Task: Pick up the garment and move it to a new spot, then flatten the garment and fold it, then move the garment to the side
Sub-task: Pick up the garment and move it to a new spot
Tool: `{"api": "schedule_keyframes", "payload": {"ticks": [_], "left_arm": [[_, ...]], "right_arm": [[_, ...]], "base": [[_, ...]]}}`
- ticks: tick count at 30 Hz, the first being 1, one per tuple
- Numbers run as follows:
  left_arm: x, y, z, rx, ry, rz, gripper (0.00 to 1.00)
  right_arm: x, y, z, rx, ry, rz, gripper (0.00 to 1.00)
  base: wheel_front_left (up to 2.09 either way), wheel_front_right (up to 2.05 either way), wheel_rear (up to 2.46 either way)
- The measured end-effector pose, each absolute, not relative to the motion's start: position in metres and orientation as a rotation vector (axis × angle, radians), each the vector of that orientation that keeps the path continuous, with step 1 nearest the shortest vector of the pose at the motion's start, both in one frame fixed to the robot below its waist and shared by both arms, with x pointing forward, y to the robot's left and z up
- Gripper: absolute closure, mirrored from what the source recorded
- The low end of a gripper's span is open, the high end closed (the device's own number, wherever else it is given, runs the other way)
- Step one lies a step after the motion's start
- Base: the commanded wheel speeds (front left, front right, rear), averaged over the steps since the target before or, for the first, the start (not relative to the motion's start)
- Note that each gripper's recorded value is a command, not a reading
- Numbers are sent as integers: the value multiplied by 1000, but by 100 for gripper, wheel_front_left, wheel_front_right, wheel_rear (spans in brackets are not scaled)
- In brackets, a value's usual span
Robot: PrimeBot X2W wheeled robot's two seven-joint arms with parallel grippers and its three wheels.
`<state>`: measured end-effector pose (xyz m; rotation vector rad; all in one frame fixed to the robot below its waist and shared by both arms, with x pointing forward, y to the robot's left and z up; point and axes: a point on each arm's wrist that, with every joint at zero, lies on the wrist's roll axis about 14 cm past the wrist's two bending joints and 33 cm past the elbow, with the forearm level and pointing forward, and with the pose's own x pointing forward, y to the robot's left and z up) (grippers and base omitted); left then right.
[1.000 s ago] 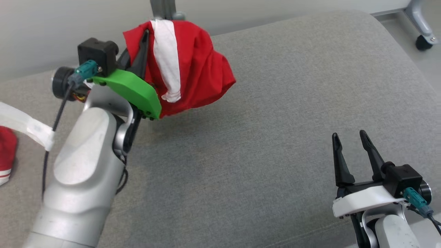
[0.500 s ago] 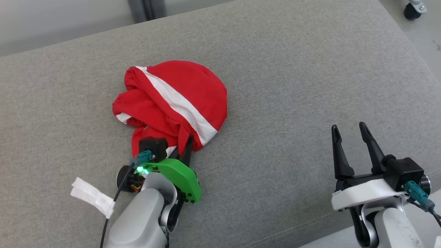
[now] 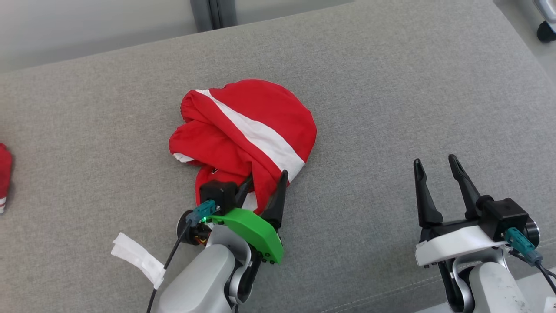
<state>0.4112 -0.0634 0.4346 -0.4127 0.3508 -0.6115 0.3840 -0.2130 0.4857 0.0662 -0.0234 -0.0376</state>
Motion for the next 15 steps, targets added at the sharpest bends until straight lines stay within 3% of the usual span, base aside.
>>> {"api": "schedule_keyframes", "payload": {"ticks": [15], "left_arm": [[433, -5, 497, -293, 108, -509, 0]], "right_arm": [[375, -199, 508, 47, -86, 9, 0]], "base": [[0, 0, 0]]}}
